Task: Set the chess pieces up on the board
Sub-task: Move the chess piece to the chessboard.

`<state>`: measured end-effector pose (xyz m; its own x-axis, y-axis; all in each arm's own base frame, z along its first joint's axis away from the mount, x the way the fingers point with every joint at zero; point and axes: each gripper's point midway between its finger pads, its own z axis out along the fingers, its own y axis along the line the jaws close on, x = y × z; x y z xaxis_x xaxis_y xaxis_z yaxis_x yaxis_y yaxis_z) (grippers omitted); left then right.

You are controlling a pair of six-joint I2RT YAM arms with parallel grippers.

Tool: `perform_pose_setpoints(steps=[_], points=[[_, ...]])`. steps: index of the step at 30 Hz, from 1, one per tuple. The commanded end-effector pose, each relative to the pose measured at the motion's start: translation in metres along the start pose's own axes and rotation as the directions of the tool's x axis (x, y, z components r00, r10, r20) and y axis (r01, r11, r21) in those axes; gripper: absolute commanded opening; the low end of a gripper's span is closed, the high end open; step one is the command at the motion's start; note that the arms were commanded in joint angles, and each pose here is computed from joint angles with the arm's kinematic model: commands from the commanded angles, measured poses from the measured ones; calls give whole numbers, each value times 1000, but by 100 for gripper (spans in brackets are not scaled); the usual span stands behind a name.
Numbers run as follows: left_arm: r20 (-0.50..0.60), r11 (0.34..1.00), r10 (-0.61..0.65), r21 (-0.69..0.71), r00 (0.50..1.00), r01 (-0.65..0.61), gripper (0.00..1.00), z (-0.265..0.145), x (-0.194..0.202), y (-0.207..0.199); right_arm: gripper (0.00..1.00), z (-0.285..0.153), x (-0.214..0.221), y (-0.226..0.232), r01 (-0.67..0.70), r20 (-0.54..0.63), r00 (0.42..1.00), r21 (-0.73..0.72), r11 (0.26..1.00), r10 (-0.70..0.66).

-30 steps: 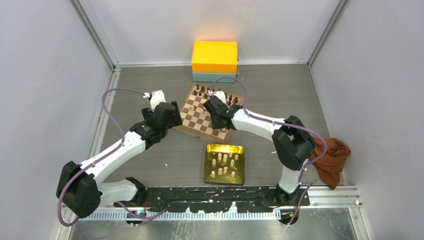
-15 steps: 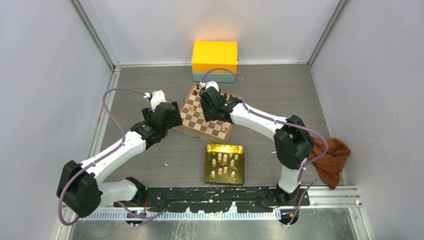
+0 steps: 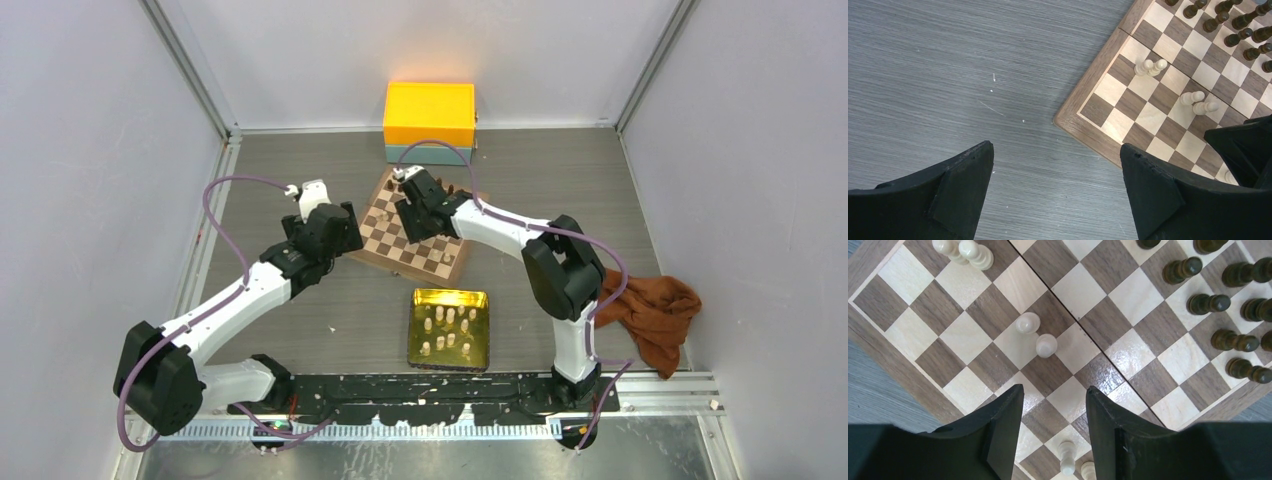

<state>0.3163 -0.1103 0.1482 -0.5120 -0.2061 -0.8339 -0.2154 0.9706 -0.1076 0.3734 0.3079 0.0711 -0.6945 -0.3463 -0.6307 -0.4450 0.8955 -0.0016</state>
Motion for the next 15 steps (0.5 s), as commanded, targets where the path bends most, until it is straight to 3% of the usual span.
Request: perform_pose_setpoints(steps=[1,15], points=[[61,998,-46,33,997,44,98,-2,-22,-8,54,-2,-41,8,15,119,993,-62,998,-8],[51,999,-47,24,998,46,98,4,-19,-6,47,12,-45,13,22,112,994,-120,993,-9]])
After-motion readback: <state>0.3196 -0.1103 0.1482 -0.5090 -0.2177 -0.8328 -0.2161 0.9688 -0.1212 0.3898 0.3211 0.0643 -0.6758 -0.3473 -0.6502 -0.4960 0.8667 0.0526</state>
